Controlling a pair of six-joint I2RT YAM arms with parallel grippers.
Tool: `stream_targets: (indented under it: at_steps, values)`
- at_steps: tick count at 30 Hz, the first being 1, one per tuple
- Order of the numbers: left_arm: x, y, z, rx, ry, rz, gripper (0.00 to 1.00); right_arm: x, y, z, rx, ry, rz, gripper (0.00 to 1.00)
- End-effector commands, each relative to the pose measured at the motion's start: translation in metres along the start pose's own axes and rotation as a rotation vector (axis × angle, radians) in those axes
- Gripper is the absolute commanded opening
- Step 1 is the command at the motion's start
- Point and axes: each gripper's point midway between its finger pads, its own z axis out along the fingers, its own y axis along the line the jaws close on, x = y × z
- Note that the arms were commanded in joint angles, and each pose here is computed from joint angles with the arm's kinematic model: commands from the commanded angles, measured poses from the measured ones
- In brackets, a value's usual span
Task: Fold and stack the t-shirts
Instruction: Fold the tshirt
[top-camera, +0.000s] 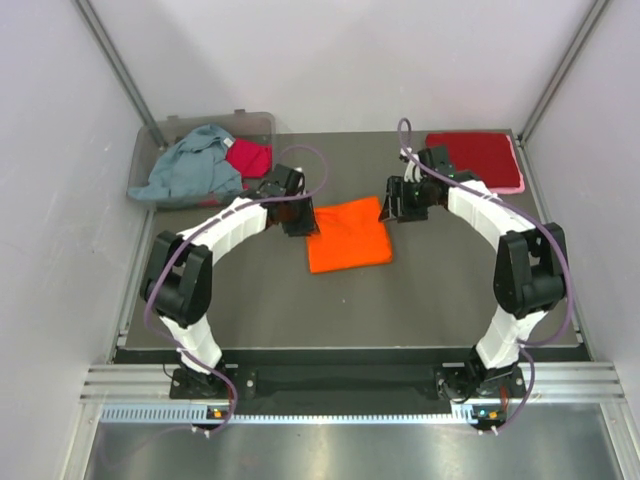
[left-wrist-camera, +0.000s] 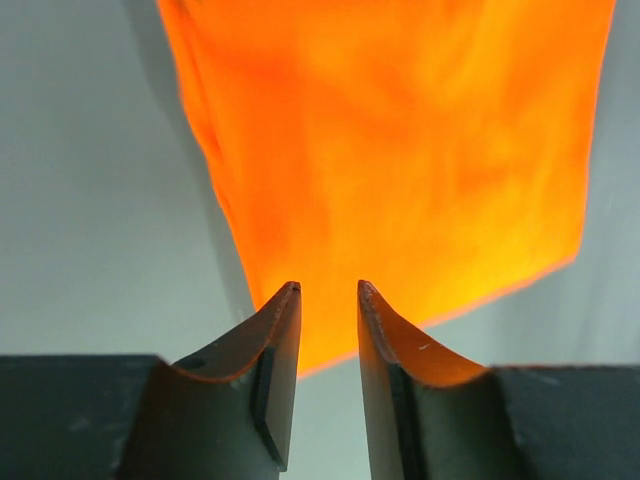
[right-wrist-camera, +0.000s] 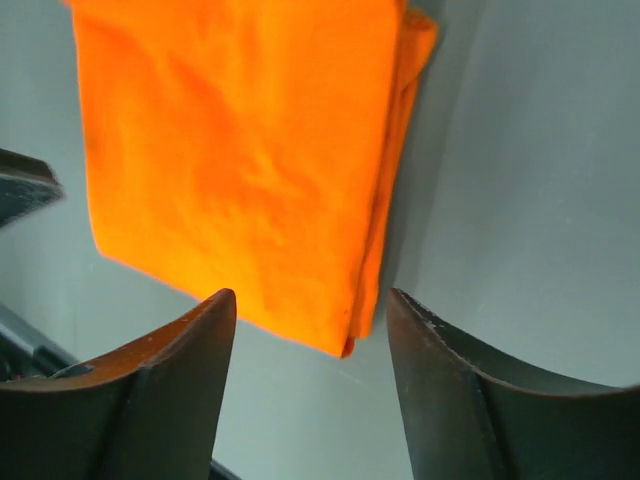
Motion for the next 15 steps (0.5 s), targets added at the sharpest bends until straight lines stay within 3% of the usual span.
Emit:
stream_targets:
  at_steps: [1,10,15]
  values:
    - [0.014,-0.005,-0.005,0.057,0.003,0.007,0.35,0.006,0.007,-0.018,-0.059,0.015,-0.072,0.63]
    - [0.068,0.026,0.014,0.014,0.083,-0.021,0.32,0.053,-0.005,0.02,-0.13,0.142,-0.055,0.61]
    - [0.082,0.038,0.016,-0.022,0.108,-0.027,0.31,0.064,-0.016,0.027,-0.098,0.15,-0.066,0.56]
